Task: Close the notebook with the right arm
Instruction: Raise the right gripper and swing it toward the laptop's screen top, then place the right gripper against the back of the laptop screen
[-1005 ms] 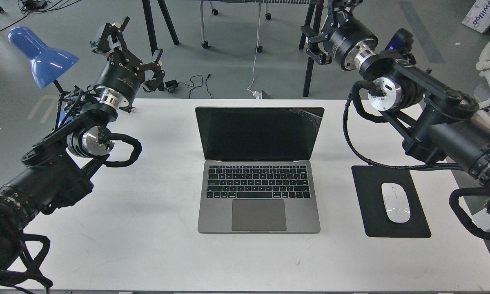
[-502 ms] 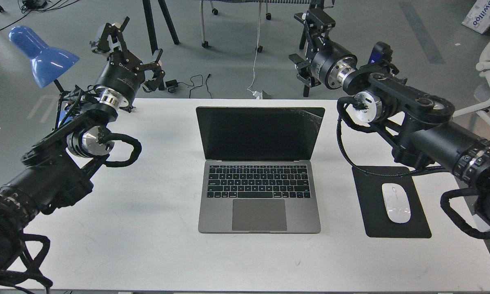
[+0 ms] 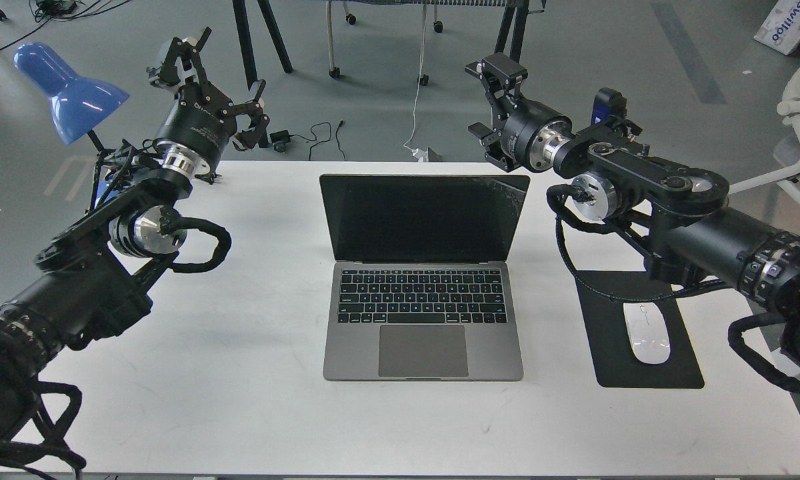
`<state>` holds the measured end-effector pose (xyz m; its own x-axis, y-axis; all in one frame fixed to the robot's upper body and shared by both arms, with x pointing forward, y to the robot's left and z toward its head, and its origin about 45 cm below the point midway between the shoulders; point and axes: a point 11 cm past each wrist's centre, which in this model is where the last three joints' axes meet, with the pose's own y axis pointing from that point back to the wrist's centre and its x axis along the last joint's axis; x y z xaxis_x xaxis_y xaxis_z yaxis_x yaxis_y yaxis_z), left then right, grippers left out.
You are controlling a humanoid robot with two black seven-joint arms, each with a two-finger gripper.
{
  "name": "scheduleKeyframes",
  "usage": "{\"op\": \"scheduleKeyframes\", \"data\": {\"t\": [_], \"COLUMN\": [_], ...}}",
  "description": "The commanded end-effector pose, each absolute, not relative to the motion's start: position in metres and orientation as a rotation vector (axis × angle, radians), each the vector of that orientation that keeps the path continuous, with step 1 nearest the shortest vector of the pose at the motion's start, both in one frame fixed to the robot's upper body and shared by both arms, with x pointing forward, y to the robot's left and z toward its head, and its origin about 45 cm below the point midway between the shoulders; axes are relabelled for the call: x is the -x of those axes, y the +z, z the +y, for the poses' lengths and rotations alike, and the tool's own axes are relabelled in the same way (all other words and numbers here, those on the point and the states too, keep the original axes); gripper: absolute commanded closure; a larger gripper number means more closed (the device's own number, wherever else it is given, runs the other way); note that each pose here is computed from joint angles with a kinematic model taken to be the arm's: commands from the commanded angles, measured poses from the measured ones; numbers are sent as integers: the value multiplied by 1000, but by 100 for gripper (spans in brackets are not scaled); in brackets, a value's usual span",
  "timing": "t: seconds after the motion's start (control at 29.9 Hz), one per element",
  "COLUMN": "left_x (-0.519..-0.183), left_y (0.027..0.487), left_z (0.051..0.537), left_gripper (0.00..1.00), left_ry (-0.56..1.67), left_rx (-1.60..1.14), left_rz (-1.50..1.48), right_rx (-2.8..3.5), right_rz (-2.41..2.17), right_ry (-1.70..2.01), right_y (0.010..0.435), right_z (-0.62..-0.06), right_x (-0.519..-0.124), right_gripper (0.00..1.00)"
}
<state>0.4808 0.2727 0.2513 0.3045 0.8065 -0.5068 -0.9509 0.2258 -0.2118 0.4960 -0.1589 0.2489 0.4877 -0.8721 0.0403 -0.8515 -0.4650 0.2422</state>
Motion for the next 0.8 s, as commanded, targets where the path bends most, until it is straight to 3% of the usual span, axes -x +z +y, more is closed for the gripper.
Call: {"op": "scheduleKeyframes", "data": {"t": [0.0,0.77], "left_x": [-481,-481], "left_y": [251,252], "left_z": [273,273], "left_gripper": [0,0], "left_ry": [1239,1240], "left_rx": [535,536], "left_rz": [318,318], "right_rx": [-2511,-2524], "right_rz": [-1458,-1288], "right_ry": [-127,-117], "right_y": [249,245], "right_z": [-156,-183], "right_x": [-495,-460], "right_gripper": [0,0]}}
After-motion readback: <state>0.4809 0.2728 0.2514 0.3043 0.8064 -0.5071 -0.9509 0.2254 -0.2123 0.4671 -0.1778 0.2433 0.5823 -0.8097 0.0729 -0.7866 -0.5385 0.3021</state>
